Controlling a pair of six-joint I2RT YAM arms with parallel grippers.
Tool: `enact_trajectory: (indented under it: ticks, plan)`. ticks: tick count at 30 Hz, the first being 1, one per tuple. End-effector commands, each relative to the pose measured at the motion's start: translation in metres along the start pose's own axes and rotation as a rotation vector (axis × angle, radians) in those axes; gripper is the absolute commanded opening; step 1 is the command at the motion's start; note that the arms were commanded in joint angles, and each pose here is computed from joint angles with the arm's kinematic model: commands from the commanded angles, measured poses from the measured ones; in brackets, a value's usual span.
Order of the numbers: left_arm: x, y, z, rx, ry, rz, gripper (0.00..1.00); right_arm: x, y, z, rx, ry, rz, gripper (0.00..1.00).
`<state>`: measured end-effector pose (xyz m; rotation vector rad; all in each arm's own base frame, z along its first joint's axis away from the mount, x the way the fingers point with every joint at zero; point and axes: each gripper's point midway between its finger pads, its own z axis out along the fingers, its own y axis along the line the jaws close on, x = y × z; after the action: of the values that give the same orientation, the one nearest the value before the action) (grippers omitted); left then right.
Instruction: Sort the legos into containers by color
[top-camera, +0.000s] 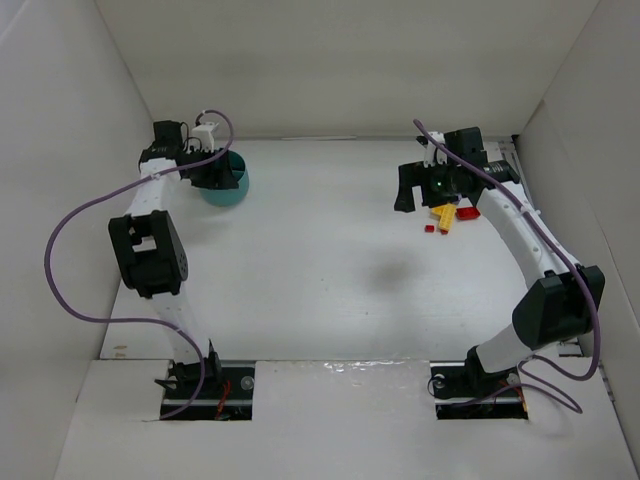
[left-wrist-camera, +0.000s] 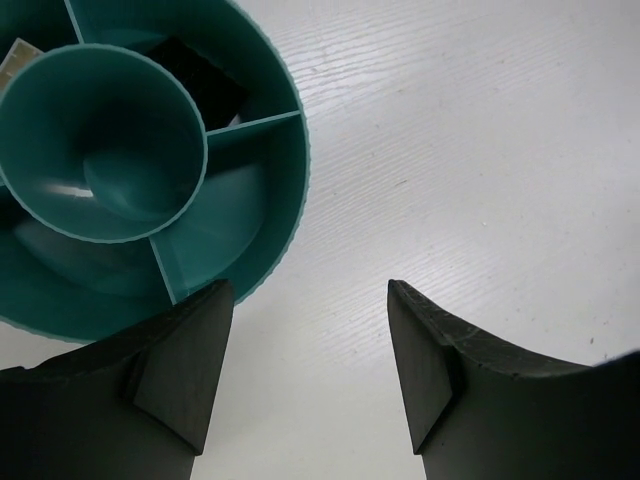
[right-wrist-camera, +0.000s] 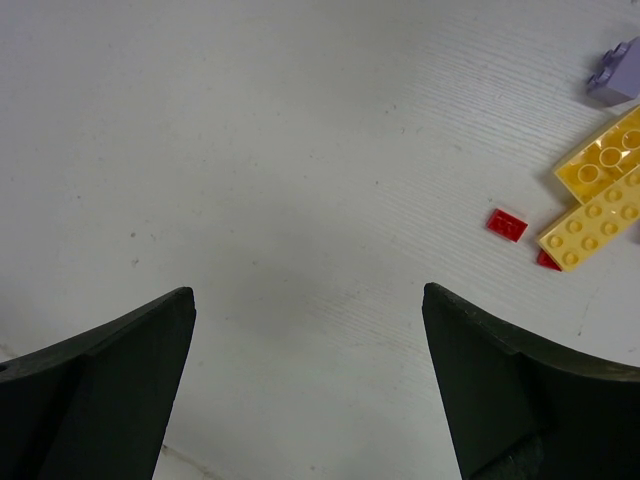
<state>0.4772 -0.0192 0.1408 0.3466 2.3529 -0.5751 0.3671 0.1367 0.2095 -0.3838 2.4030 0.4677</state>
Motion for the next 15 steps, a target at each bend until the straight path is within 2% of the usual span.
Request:
enact_trajectory:
  ticks: [1,7,11,12,14,15]
  plan:
    - [-0.052,-0.027,-0.047,0.012,-0.148,0.087,0.59,-0.007,0.007,-0.012,-0.008,-0.04,-0.029,1.0]
    - [-0.101,-0.054,-0.109,-0.04,-0.321,0.149,0.62,-0.007,0.009,-0.014,-0.019,-0.055,-0.043,1.0]
    - [-0.124,-0.057,-0.15,-0.198,-0.443,0.195,0.79,-0.018,0.011,-0.03,-0.002,-0.187,-0.061,1.0]
    - [-0.123,-0.055,-0.151,-0.231,-0.456,0.201,1.0,-0.034,0.011,-0.034,0.01,-0.279,-0.086,1.0]
    - [-0.128,-0.048,-0.172,-0.341,-0.508,0.192,1.0,-0.033,0.005,-0.036,0.041,-0.352,-0.1,1.0]
    - [-0.128,-0.042,-0.171,-0.37,-0.539,0.179,1.0,-0.042,0.006,-0.052,0.041,-0.435,-0.116,1.0]
